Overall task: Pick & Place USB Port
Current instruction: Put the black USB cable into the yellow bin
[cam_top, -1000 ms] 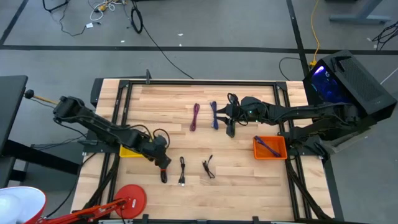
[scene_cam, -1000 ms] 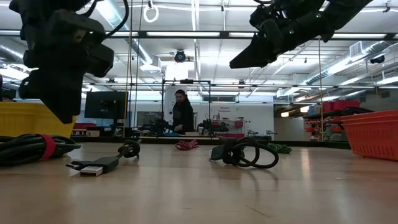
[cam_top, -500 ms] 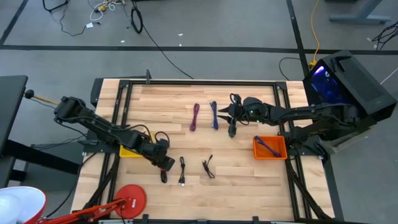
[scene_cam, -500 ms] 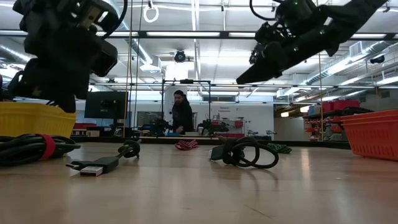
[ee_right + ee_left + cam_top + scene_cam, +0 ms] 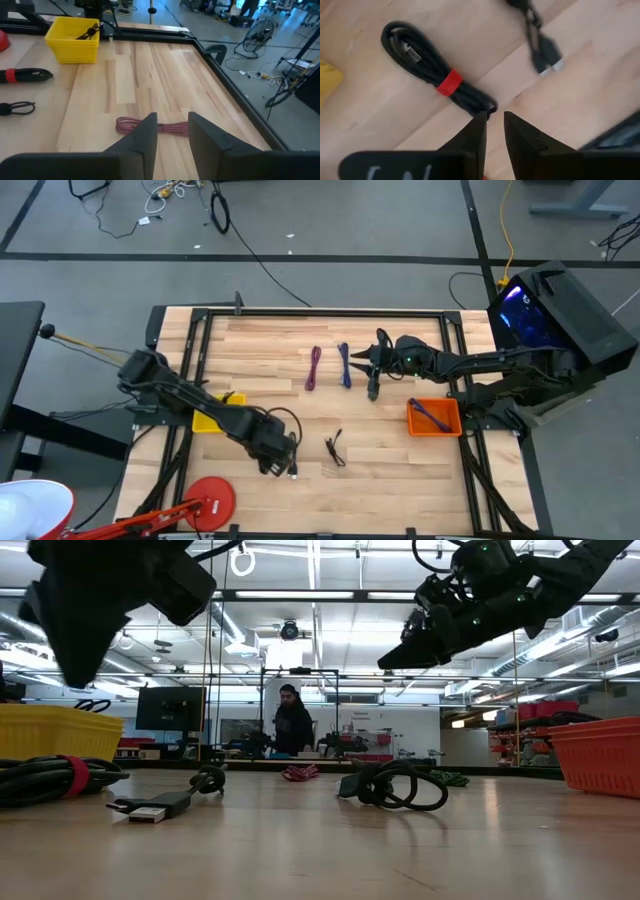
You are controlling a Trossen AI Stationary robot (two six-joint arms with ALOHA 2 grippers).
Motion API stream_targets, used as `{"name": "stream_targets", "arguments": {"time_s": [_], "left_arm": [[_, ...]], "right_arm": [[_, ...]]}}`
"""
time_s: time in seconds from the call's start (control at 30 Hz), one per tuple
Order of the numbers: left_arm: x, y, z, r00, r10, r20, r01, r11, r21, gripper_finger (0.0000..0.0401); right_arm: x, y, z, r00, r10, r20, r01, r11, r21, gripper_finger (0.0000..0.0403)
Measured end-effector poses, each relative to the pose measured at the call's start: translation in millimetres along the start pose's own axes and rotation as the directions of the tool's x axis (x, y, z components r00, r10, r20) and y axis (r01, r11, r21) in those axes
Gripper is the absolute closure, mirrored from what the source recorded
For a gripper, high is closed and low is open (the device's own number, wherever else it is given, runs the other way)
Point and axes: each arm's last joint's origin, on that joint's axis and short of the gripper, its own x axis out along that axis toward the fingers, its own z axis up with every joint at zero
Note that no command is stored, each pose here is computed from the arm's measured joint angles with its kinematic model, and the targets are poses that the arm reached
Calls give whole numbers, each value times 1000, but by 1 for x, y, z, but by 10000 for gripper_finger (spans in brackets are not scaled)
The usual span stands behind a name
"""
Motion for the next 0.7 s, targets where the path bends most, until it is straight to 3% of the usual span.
{"name": "stream_targets", "arguments": {"time_s": [0.17, 0.3, 0.47, 0.7], "left_arm": [[9, -8, -2, 999, 47, 2, -47, 998, 36, 327], [15, -6, -2, 996, 94, -1, -94, 995, 26, 300], [17, -1, -2, 988, 154, -16, -154, 987, -39, 257], [19, -2, -1, 988, 158, 0, -156, 977, -145, 219]], "right_arm": [[0, 0, -1, 1000, 4, -7, -4, 1000, 9, 293], [0, 0, -1, 1000, 5, -12, -5, 1000, 12, 293], [0, 0, -1, 1000, 5, -11, -5, 1000, 11, 293], [0, 0, -2, 1000, 4, -15, -4, 1000, 0, 293]]}}
